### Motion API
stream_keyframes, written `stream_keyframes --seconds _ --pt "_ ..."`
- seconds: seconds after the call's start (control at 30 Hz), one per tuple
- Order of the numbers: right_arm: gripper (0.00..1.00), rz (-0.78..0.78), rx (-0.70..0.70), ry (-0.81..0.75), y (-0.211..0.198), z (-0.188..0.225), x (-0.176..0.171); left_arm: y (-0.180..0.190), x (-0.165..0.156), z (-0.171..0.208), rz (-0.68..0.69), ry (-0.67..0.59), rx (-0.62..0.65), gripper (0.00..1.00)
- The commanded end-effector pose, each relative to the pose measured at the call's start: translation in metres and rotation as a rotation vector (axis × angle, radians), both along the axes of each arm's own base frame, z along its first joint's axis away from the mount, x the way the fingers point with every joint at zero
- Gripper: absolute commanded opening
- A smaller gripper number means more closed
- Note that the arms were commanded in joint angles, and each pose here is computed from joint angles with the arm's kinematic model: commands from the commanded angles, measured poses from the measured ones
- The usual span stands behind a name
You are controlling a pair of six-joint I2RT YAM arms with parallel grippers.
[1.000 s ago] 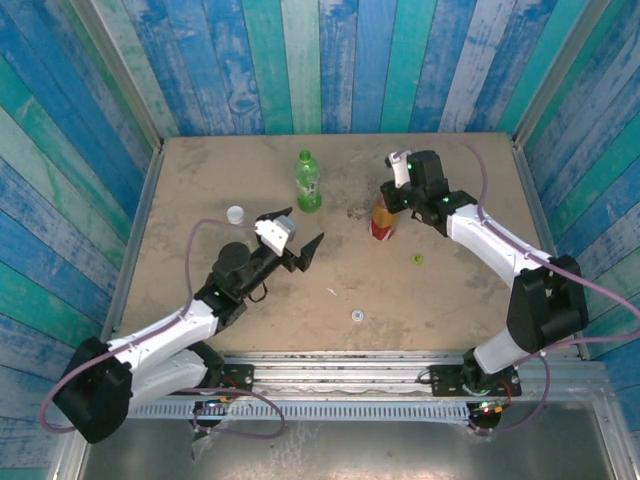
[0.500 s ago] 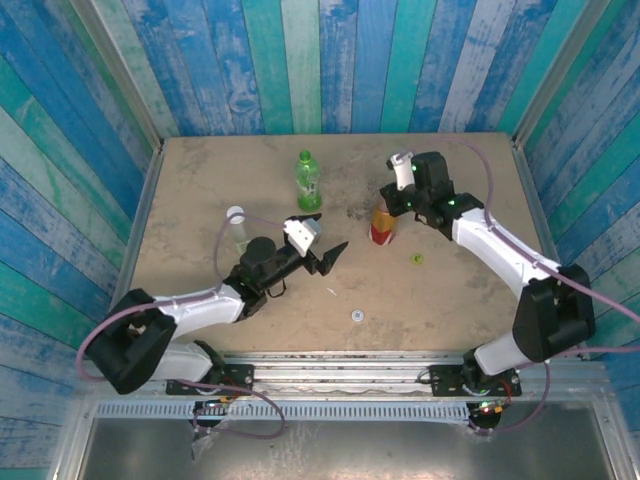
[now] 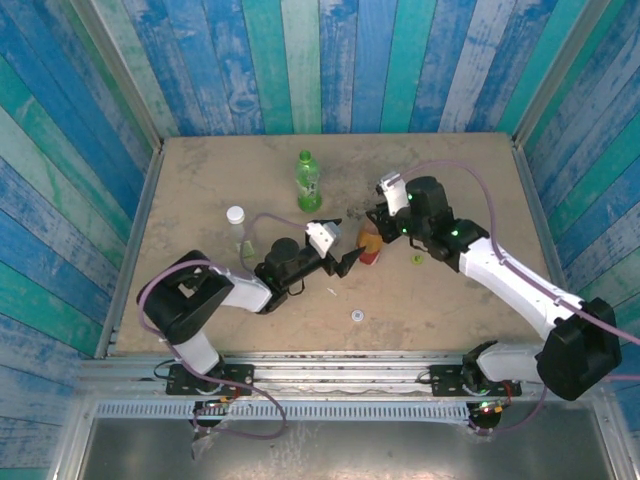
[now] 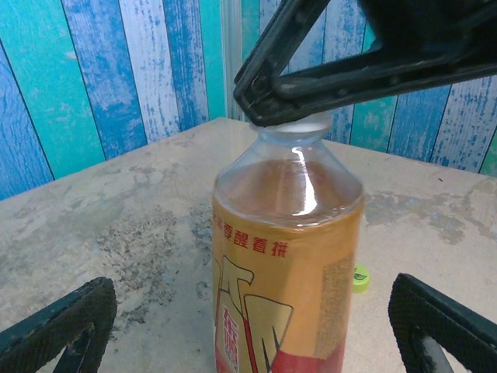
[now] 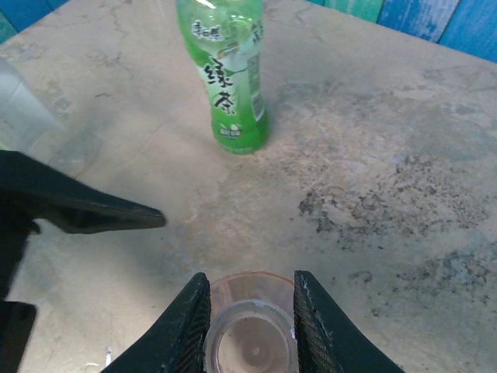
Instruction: Screw on the bottle caps
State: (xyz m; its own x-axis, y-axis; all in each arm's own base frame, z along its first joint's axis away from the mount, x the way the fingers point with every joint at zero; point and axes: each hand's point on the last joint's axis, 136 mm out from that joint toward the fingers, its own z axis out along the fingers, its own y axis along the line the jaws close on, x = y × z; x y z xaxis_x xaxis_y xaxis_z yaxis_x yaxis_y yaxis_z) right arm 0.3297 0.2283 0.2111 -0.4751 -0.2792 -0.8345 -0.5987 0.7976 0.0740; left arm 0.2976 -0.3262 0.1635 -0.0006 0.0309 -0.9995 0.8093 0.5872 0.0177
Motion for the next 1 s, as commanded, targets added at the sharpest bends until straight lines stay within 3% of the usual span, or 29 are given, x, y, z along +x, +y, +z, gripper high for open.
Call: stream_keyframes --seconds 0.0,0.13,0.3,0.63,0.7,0.83,0.97 --pt "0.2 0.028 0.021 -0.055 0.009 0.009 -0.004 -0.008 0.004 0.002 -0.013 -0.005 -0.053 0.94" --pt "0.2 0.051 0.031 -0.08 0.025 0.004 -0.012 -0.01 0.006 -0.008 -0.011 0.015 -0.058 1.0" --pt "0.2 0.029 0.03 -0.089 0.038 -0.002 -0.013 -0.01 0.009 -0.021 0.0 0.034 -0.056 0.96" --pt "0.21 0.007 -0.039 -0.055 0.046 -0.016 -0.014 -0.006 0.008 -0.035 0.02 0.04 -0.038 0.78" --pt "0.22 -0.002 -0.051 -0.042 0.045 -0.019 -0.014 -0.005 0.008 -0.037 0.019 0.042 -0.034 0.64" --pt "0.33 0.027 -0.042 -0.045 0.045 -0.015 -0.02 -0.007 0.005 -0.035 0.002 0.035 -0.037 0.54" --pt "0.47 0.063 -0.032 -0.081 0.044 0.001 -0.027 -0.007 0.002 -0.036 -0.014 0.026 -0.025 0.53"
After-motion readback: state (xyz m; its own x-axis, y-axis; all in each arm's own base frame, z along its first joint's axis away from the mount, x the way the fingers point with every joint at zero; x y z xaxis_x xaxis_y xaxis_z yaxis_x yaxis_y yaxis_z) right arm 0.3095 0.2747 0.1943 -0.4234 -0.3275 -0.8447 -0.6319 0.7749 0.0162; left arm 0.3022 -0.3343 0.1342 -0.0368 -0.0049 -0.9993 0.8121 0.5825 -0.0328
